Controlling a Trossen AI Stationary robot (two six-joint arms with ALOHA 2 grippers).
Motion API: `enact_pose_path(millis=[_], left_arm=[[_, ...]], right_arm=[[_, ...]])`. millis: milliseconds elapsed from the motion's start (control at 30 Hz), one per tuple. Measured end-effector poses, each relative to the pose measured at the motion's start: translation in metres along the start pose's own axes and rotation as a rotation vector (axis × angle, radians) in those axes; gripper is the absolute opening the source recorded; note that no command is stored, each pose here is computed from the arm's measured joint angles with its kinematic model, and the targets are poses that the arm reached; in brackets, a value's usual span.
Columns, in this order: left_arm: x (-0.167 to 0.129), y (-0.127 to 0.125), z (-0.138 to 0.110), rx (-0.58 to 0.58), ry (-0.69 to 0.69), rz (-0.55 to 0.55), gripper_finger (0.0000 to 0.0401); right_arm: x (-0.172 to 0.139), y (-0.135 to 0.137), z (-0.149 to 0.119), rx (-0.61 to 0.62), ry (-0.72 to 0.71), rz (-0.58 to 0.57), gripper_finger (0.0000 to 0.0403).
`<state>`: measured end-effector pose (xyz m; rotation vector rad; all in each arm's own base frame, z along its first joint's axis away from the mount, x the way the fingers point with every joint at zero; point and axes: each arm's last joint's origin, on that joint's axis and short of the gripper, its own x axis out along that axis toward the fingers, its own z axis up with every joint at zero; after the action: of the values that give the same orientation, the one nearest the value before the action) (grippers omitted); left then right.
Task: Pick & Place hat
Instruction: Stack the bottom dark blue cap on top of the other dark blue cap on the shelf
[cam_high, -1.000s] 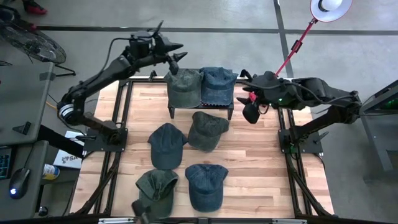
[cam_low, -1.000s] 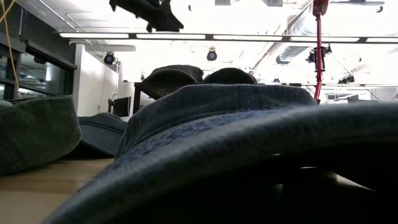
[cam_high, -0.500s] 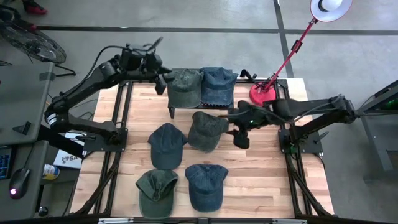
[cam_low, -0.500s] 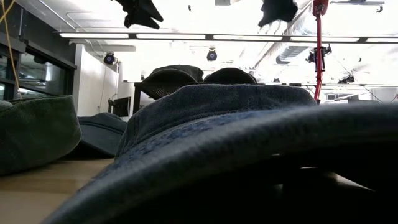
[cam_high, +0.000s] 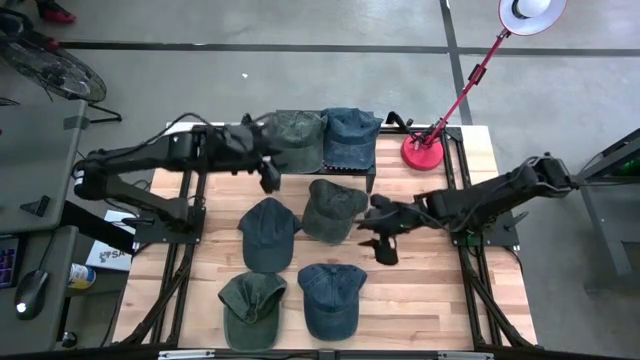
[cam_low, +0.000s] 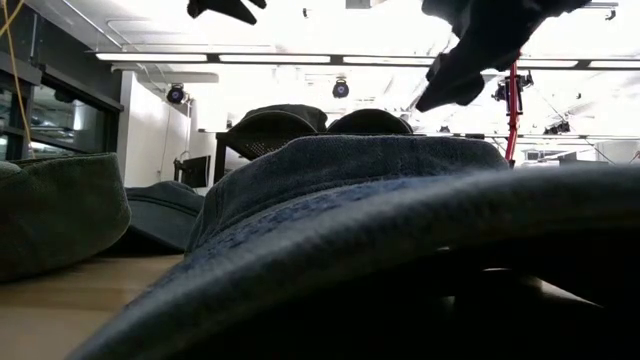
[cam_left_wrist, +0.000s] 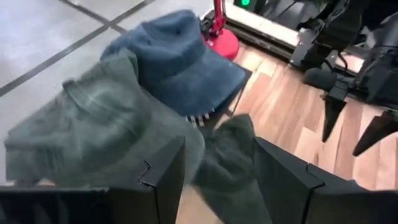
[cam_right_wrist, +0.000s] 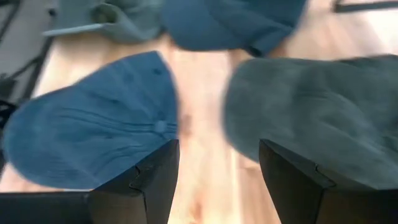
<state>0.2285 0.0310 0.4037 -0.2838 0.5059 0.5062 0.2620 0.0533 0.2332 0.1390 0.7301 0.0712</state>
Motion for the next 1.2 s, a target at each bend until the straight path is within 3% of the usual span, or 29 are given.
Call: enact_pose_path(millis=[200, 433, 633, 867, 1200], left_arm=[[-0.009, -0.031, -0.023, -0.013, 0.058, 0.038, 0.0182], [-0.015, -0.058, -0.049, 0.030, 0.073, 0.038, 0.0182], [-0.024, -0.071, -0.067, 0.070, 0.118, -0.005, 0.0182], [-0.038, -0.080, -0.081, 0.116, 0.145, -0.035, 0.0182], [-0.053, -0.091, -0.092, 0.182, 0.117, -0.071, 0.0182]], right_arm=[[0.008, 0.018, -0.012, 0.014, -0.069, 0.071, 0.0213], [0.028, 0.034, -0.011, 0.082, -0.102, 0.071, 0.0213], [0.058, 0.052, 0.008, 0.080, -0.008, 0.059, 0.0213], [0.096, 0.063, 0.022, 0.078, 0.243, -0.021, 0.0213], [0.139, 0.069, 0.020, 0.073, 0.376, -0.057, 0.0213]])
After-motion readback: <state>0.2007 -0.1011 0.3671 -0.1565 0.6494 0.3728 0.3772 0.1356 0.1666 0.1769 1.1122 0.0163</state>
